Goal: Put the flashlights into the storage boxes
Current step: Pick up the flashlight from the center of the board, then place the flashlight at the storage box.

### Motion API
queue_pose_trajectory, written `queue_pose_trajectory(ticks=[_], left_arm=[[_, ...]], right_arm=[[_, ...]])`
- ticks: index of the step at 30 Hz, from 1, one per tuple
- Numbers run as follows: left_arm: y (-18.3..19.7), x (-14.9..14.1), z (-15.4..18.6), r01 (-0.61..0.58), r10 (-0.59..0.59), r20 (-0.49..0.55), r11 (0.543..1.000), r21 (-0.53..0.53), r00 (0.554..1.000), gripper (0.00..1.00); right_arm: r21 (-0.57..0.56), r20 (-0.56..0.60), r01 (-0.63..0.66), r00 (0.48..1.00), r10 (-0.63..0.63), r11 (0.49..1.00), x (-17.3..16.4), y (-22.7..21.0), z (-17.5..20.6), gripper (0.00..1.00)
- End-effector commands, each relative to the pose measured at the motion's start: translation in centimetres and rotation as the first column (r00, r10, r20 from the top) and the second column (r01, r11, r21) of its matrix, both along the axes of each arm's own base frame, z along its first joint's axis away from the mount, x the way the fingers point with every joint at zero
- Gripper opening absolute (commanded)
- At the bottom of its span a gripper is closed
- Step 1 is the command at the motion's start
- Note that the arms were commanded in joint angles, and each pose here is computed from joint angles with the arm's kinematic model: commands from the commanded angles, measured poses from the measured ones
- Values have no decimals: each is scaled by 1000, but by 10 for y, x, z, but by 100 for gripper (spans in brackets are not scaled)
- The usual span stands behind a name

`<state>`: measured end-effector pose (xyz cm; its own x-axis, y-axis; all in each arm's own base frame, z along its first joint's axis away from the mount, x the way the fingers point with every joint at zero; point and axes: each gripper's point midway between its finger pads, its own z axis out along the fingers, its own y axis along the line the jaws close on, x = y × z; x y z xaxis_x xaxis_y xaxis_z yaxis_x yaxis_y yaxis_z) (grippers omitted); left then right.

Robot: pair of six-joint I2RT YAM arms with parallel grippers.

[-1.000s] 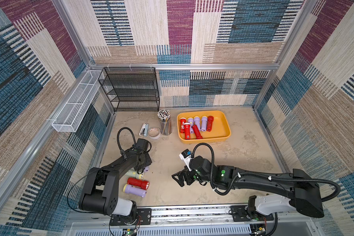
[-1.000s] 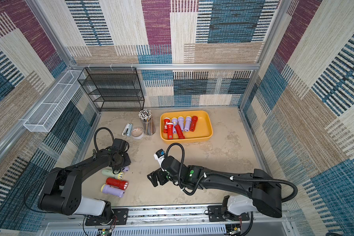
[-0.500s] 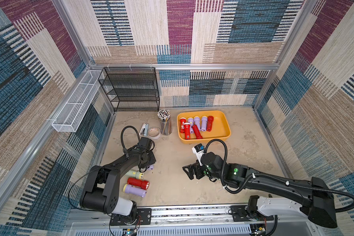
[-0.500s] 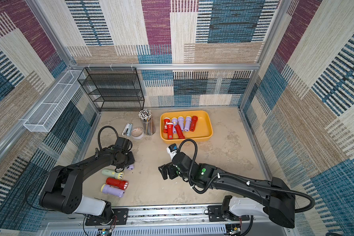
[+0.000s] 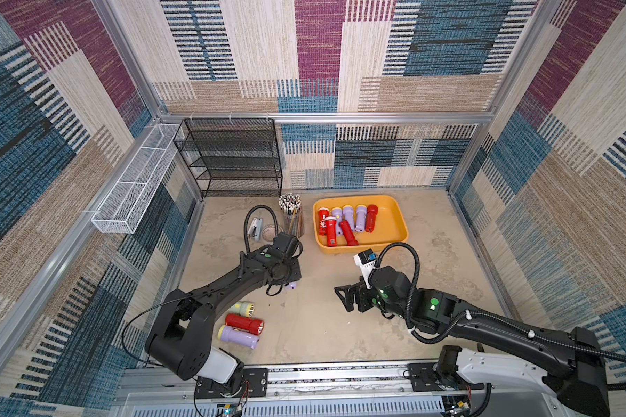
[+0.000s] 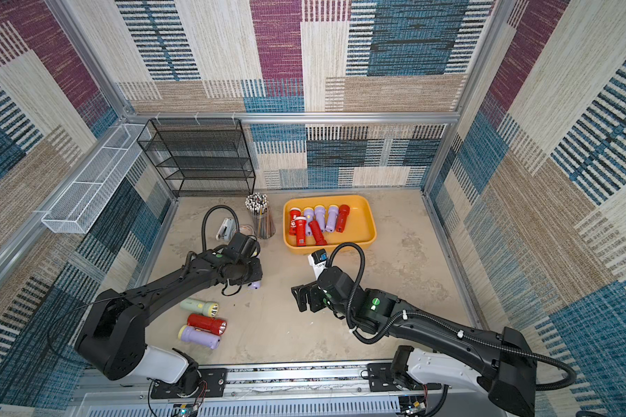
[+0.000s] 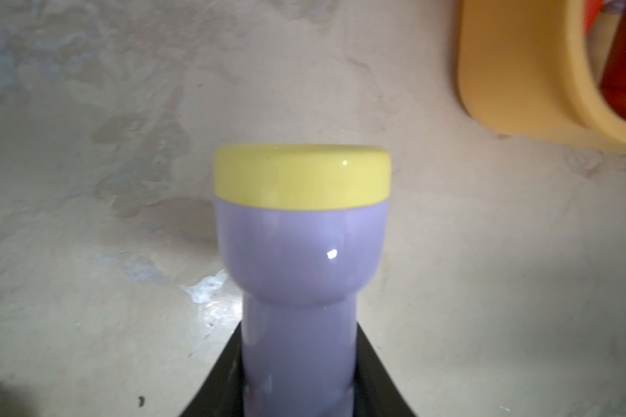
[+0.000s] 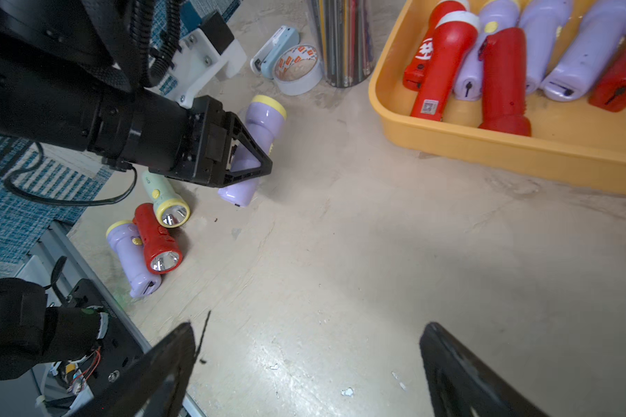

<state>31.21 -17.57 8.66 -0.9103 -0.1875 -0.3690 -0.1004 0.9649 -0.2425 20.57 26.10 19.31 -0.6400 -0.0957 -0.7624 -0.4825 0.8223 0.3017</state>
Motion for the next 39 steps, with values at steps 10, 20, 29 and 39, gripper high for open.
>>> queue_pose_trajectory(ticks=[10, 20, 29, 39], left_arm=[[-111, 63, 31, 155, -154, 49, 988, -6, 987, 21], [-196, 143, 47, 225, -219, 118, 973, -47, 969, 22], [-247, 193, 43, 237, -195, 203, 950, -206, 960, 31], [-248, 216, 15, 227, -173, 198, 928, -294, 965, 31]], right_arm=[[9, 99, 131, 986, -131, 991, 4, -50, 37, 100], [49, 76, 160, 984, -164, 986, -5, -64, 40, 100], [56, 56, 193, 979, -196, 980, -10, -77, 31, 100], [64, 63, 213, 974, -217, 975, -9, -81, 32, 100]])
